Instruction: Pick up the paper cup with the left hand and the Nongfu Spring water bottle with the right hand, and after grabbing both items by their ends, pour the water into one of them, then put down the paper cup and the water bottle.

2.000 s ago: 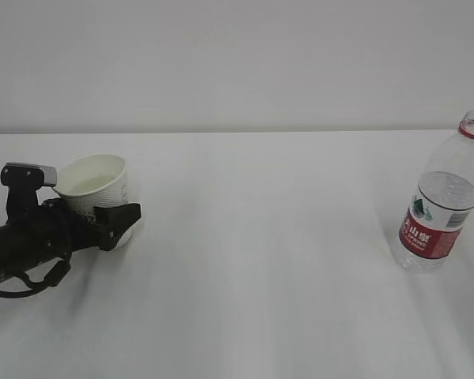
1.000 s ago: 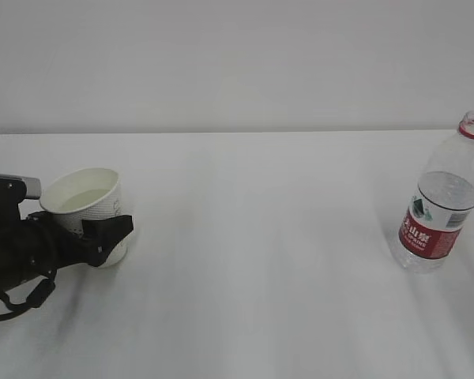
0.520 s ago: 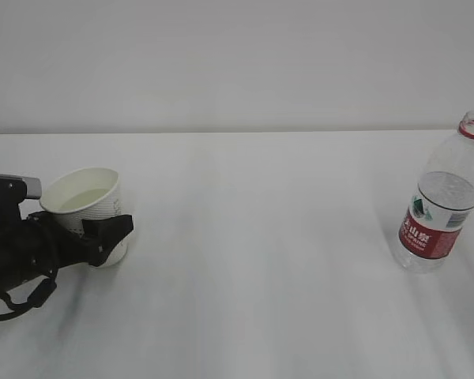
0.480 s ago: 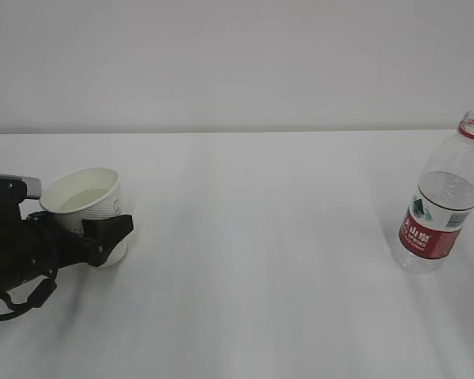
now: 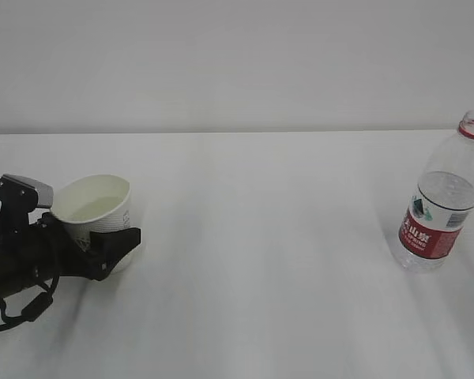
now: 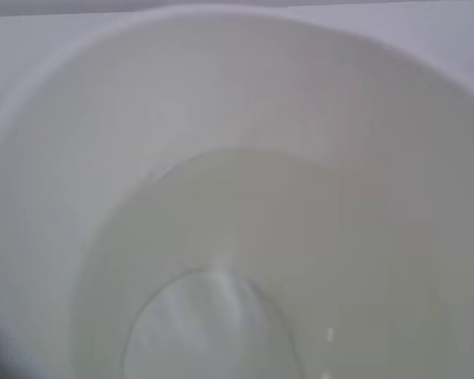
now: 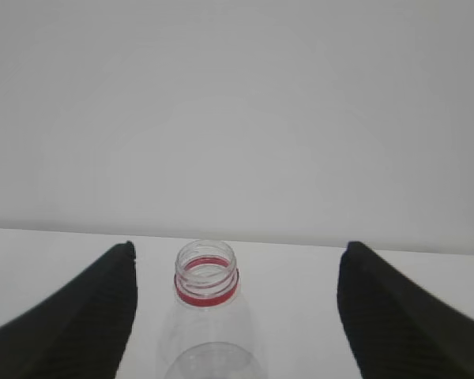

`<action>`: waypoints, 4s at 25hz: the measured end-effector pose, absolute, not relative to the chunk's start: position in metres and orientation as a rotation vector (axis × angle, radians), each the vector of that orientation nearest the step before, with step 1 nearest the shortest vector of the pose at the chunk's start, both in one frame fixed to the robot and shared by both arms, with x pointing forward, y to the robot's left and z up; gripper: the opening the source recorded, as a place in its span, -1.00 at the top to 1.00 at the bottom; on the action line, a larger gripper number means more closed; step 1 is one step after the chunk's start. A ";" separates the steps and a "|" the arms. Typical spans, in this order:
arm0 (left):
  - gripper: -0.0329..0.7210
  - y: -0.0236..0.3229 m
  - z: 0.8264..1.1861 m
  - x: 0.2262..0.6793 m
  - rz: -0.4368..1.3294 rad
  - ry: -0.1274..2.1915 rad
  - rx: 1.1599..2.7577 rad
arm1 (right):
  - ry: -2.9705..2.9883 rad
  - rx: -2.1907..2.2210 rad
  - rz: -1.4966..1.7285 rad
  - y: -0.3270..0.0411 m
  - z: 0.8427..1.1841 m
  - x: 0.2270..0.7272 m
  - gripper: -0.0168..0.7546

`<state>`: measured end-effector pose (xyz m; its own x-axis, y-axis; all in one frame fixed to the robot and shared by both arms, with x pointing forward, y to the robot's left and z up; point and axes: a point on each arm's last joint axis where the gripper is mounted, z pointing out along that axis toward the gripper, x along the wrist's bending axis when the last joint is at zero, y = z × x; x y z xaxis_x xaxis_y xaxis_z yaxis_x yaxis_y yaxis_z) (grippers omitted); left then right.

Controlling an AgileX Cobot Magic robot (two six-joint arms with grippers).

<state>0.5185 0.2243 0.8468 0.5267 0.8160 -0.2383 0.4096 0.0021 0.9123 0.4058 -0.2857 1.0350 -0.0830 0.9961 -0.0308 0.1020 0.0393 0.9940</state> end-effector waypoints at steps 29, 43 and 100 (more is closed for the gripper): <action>-0.73 0.231 0.847 0.523 0.523 1.136 1.582 | 1.359 1.216 1.194 -0.286 1.035 0.406 -0.58; -0.73 0.240 0.851 0.540 0.670 1.179 1.536 | 1.329 1.189 1.215 -0.286 1.039 0.406 -0.58; -0.93 0.239 0.841 0.513 0.568 1.226 1.588 | 1.322 1.182 1.220 -0.286 1.040 0.406 -0.58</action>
